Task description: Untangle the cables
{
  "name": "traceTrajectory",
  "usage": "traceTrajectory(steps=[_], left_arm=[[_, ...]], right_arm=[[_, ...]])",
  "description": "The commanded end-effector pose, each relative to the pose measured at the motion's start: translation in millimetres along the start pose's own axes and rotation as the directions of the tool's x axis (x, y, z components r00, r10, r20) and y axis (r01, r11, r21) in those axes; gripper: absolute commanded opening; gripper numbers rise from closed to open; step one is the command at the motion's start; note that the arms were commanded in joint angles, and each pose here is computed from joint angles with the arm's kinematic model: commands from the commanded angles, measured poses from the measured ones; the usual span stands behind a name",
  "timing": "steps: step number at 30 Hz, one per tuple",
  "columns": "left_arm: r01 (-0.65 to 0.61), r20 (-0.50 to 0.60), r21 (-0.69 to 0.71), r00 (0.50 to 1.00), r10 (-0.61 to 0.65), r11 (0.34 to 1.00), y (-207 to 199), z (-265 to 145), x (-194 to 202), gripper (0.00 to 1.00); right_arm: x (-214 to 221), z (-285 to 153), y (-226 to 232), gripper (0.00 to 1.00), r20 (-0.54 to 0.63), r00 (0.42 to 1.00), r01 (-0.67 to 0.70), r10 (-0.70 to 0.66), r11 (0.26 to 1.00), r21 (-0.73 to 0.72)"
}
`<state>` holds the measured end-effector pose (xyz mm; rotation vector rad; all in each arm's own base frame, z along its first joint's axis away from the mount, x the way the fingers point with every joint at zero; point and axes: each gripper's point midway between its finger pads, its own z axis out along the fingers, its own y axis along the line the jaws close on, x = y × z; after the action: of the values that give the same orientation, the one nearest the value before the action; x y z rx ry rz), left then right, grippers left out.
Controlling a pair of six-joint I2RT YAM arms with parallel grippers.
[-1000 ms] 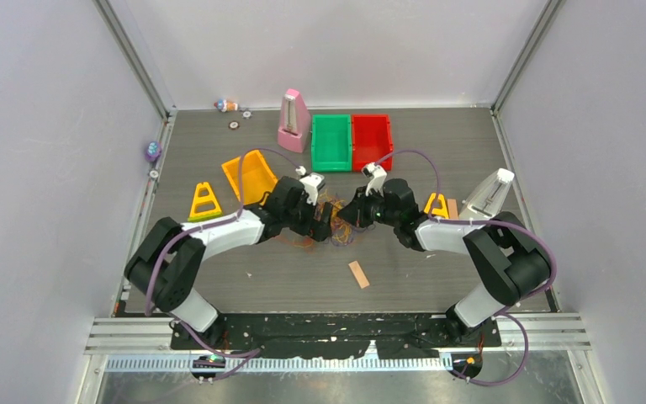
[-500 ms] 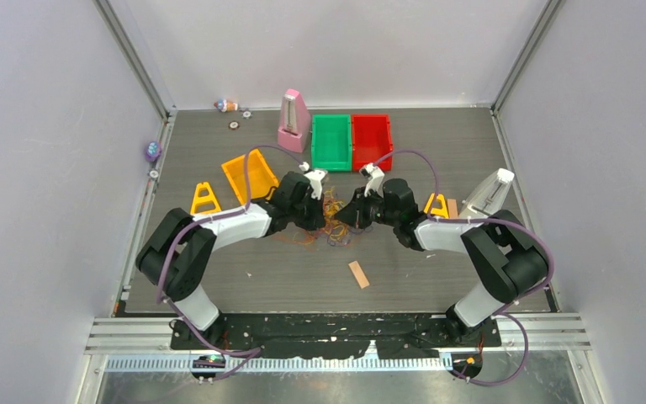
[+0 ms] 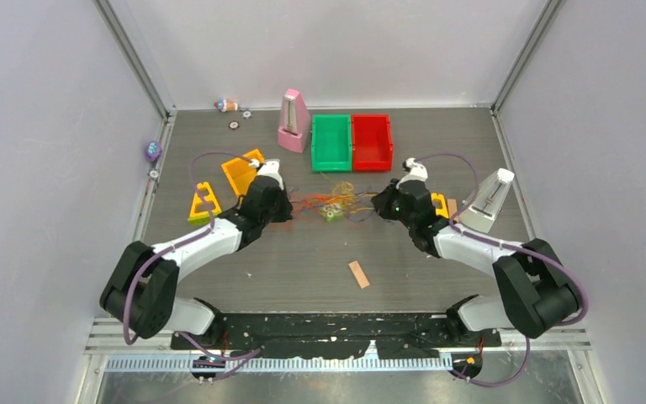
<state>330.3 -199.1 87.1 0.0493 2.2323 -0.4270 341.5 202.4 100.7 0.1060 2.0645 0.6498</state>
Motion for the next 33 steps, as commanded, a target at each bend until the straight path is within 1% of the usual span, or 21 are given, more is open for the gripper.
traceTrajectory(steps=[1, 2, 3, 5, 8, 11, 14, 16, 18, 19, 20, 21, 22, 24, 27, 28, 29, 30, 31, 32, 33], left_arm=[[0.08, 0.109, -0.322, 0.993, -0.047, 0.943, 76, -22, -8, 0.0], [0.094, 0.129, -0.347, 0.99, -0.052, 0.933, 81, -27, -10, 0.0], [0.109, 0.149, -0.371, 0.987, -0.057, 0.922, 86, -31, -11, 0.0], [0.13, 0.189, -0.383, 0.98, -0.06, 0.915, 90, -39, -16, 0.0], [0.136, 0.217, -0.371, 0.974, -0.056, 0.919, 91, -44, -17, 0.0], [0.133, 0.22, -0.362, 0.974, -0.054, 0.923, 89, -46, -19, 0.0], [0.098, 0.216, -0.294, 0.976, -0.034, 0.951, 77, -43, -21, 0.0], [0.101, 0.219, -0.297, 0.975, -0.035, 0.949, 78, -44, -21, 0.0], [0.125, 0.228, -0.343, 0.972, -0.047, 0.931, 86, -47, -21, 0.0], [0.137, 0.226, -0.376, 0.973, -0.052, 0.917, 93, -51, -19, 0.0], [0.153, 0.237, -0.406, 0.97, -0.058, 0.901, 99, -55, -19, 0.0], [0.177, 0.256, -0.431, 0.964, -0.068, 0.885, 104, -59, -20, 0.0], [0.198, 0.273, -0.453, 0.959, -0.076, 0.869, 109, -63, -20, 0.0], [0.231, 0.308, -0.462, 0.947, -0.09, 0.856, 114, -68, -20, 0.0], [0.226, 0.34, -0.381, 0.936, -0.092, 0.896, 103, -68, -25, 0.0], [0.195, 0.338, -0.338, 0.938, -0.074, 0.921, 95, -66, -27, 0.0], [0.166, 0.335, -0.284, 0.94, -0.064, 0.944, 86, -64, -28, 0.0], [0.13, 0.337, -0.218, 0.94, -0.051, 0.967, 74, -62, -31, 0.0], [0.094, 0.339, -0.142, 0.94, -0.041, 0.985, 60, -61, -32, 0.0], [0.06, 0.344, -0.071, 0.938, -0.032, 0.996, 47, -60, -32, 0.0], [0.029, 0.355, -0.003, 0.935, -0.026, 1.0, 35, -60, -33, 0.0]], right_arm=[[-24, -33, -104, 0.05, 0.225, 0.972, -0.171, 0.073, 0.874, 0.454], [-32, -40, -109, 0.05, 0.276, 0.958, -0.208, 0.079, 0.853, 0.478], [-31, -47, -119, 0.05, 0.296, 0.953, -0.221, 0.069, 0.825, 0.52], [-34, -57, -125, 0.05, 0.343, 0.936, -0.261, 0.075, 0.8, 0.54], [-39, -60, -122, 0.06, 0.356, 0.933, -0.25, 0.059, 0.817, 0.52], [-42, -65, -125, 0.06, 0.369, 0.928, -0.256, 0.051, 0.807, 0.533], [-44, -72, -127, 0.06, 0.389, 0.92, -0.27, 0.048, 0.799, 0.537], [-45, -79, -132, 0.06, 0.425, 0.904, -0.302, 0.053, 0.782, 0.545], [-48, -96, -147, 0.05, 0.497, 0.867, -0.363, 0.036, 0.727, 0.582], [-51, -103, -149, 0.05, 0.544, 0.837, -0.416, 0.055, 0.711, 0.568], [-47, -113, -159, 0.05, 0.565, 0.825, -0.434, 0.032, 0.677, 0.595], [-51, -118, -159, 0.05, 0.599, 0.799, -0.468, 0.045, 0.674, 0.572], [-48, -123, -163, 0.05, 0.61, 0.792, -0.476, 0.037, 0.662, 0.578], [-49, -127, -163, 0.05, 0.628, 0.777, -0.49, 0.041, 0.666, 0.563], [-53, -126, -160, 0.05, 0.627, 0.778, -0.48, 0.037, 0.679, 0.556], [-53, -123, -158, 0.06, 0.6, 0.8, -0.447, 0.027, 0.694, 0.564], [-59, -119, -151, 0.06, 0.599, 0.8, -0.432, 0.028, 0.719, 0.544], [-57, -109, -140, 0.08, 0.521, 0.853, -0.33, -0.001, 0.774, 0.541], [-66, -101, -125, 0.1, 0.515, 0.857, -0.283, -0.01, 0.827, 0.486], [-60, -86, -102, 0.15, 0.409, 0.91, -0.122, -0.066, 0.901, 0.416], [-67, -80, -84, 0.21, 0.409, 0.909, -0.067, -0.081, 0.94, 0.335]])
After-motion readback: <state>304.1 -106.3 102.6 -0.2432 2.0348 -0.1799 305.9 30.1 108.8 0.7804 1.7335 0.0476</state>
